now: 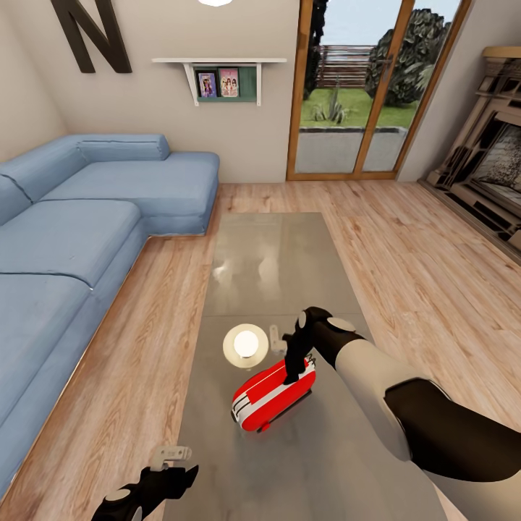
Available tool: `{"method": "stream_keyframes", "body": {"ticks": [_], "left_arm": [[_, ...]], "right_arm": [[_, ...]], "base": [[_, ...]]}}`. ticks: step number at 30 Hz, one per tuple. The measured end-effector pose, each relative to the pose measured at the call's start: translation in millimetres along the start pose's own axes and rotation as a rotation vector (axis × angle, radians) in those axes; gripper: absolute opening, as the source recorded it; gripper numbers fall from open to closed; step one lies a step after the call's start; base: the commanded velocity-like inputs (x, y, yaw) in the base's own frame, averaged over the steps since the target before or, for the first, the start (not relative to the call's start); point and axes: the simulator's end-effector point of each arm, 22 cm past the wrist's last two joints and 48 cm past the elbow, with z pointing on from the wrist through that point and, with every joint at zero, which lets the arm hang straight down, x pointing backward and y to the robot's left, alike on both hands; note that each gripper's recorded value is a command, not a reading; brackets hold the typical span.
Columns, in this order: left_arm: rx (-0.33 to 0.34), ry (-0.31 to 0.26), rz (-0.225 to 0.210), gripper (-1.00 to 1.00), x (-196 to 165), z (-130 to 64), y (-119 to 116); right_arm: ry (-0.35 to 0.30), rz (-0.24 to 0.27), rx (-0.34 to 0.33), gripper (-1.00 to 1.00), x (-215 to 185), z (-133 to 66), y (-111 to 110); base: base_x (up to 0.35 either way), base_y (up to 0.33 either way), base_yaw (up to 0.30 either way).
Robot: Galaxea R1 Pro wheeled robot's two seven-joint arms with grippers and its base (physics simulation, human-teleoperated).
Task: Turn on the radio receiver that's on the table in the living room.
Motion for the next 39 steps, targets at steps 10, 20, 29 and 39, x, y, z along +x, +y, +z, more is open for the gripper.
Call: {"method": "stream_keyframes", "body": {"ticks": [10, 20, 29, 39], "left_arm": [[0.003, 0.000, -0.003, 1.00, 0.2, 0.1, -0.6], [0.002, 0.000, -0.003, 1.00, 0.2, -0.1, -0.2], [0.002, 0.000, -0.003, 1.00, 0.2, 0.0, 0.1], [0.002, 0.000, -0.003, 1.00, 0.2, 0.0, 0.1]], "right_arm": [[-0.006, -0.010, 0.020, 1.00, -0.2, 2.0, -3.4], [-0.009, -0.004, 0.046, 1.00, 0.1, 2.5, -8.7], [0.006, 0.007, 0.059, 1.00, 10.9, 16.4, -3.4], [0.004, 0.006, 0.063, 1.00, 11.0, 17.1, -3.6]], "base": [[0.000, 0.000, 0.000], [0.000, 0.000, 0.000], [0.000, 0.000, 0.000], [0.000, 0.000, 0.000]]}}
